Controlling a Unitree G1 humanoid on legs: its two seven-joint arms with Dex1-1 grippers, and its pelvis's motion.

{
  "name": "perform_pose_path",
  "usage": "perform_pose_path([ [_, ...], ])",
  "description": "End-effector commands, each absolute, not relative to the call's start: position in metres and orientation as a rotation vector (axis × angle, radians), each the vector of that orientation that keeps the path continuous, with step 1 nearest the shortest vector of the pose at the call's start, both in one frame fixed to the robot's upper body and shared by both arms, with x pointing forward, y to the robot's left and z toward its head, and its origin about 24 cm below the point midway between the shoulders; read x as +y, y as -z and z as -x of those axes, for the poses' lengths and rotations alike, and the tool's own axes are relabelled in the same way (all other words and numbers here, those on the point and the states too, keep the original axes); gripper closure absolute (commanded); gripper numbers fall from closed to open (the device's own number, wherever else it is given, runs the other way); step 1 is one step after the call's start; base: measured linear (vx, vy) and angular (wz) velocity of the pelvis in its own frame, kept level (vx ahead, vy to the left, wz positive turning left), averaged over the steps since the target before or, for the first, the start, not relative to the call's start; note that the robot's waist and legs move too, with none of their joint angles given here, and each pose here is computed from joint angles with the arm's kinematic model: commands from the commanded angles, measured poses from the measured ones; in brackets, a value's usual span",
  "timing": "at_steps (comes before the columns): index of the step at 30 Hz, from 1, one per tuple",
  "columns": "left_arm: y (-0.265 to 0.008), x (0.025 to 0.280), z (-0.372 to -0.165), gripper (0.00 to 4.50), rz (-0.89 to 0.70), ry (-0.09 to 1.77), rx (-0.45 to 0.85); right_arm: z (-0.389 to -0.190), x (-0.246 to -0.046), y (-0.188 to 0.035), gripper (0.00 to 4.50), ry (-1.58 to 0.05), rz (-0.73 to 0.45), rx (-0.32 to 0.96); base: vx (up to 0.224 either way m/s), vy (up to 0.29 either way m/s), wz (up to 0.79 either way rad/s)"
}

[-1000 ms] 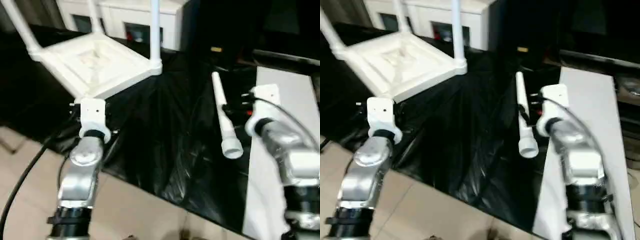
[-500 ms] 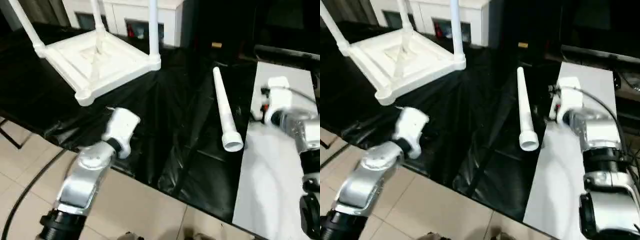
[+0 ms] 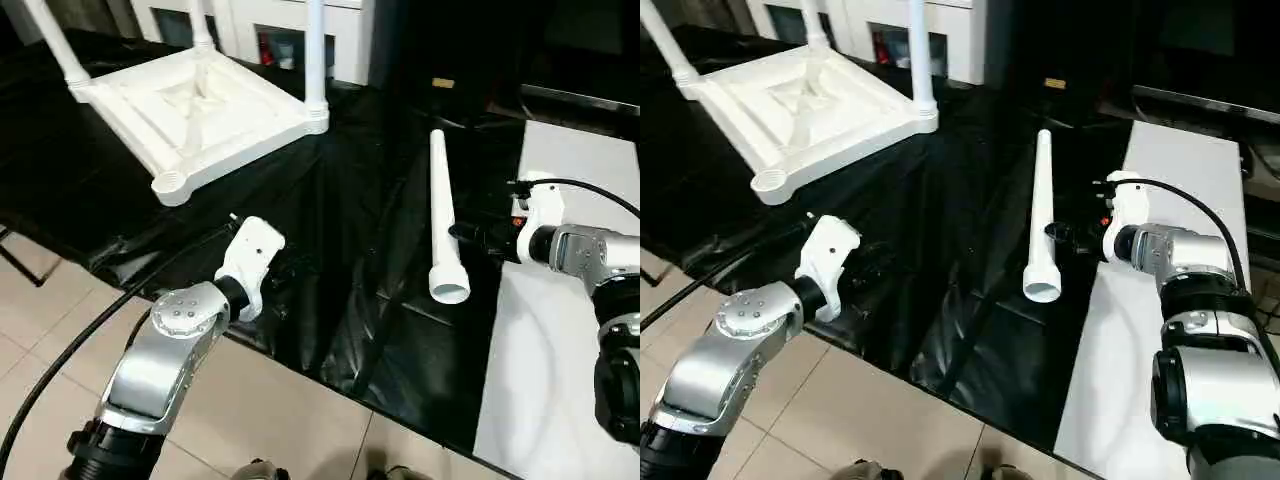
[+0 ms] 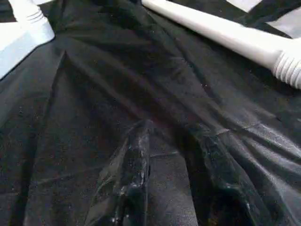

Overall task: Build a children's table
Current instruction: Pick table leg

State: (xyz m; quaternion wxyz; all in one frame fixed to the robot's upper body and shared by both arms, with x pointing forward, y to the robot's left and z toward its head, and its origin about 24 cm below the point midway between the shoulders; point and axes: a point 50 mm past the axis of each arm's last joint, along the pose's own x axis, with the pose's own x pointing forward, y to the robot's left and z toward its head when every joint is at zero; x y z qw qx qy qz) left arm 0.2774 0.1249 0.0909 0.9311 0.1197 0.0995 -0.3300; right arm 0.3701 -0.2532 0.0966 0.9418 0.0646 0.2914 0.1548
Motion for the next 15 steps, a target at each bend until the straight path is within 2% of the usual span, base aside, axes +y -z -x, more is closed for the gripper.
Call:
perform_pose_path([
  [1, -0.093, 0.123, -0.275, 3.18, -0.255, 0.691, 0.202, -0.377, -0.246, -0.109, 0.03, -0.357, -0.128, 0.554, 0.0, 0.0, 0.0],
  [4, -0.093, 0.123, -0.274, 3.18, -0.256, 0.693, 0.203, -0.378, -0.237, -0.11, 0.03, -0.411, -0.14, 0.572, 0.0, 0.0, 0.0],
  [7, -0.092, 0.121, -0.272, 3.18, -0.26, 0.704, 0.209, -0.374, -0.229, -0.1, 0.03, -0.453, -0.095, 0.649, 0.0, 0.0, 0.0],
  [12, -0.093, 0.12, -0.27, 3.18, -0.263, 0.736, 0.215, -0.365, -0.226, -0.079, 0.03, -0.457, -0.061, 0.781, 0.0, 0.0, 0.0],
  [15, -0.093, 0.119, -0.27, 3.18, -0.279, 0.741, 0.216, -0.36, -0.23, -0.069, 0.03, -0.427, 0.003, 0.843, 0.0, 0.0, 0.0],
])
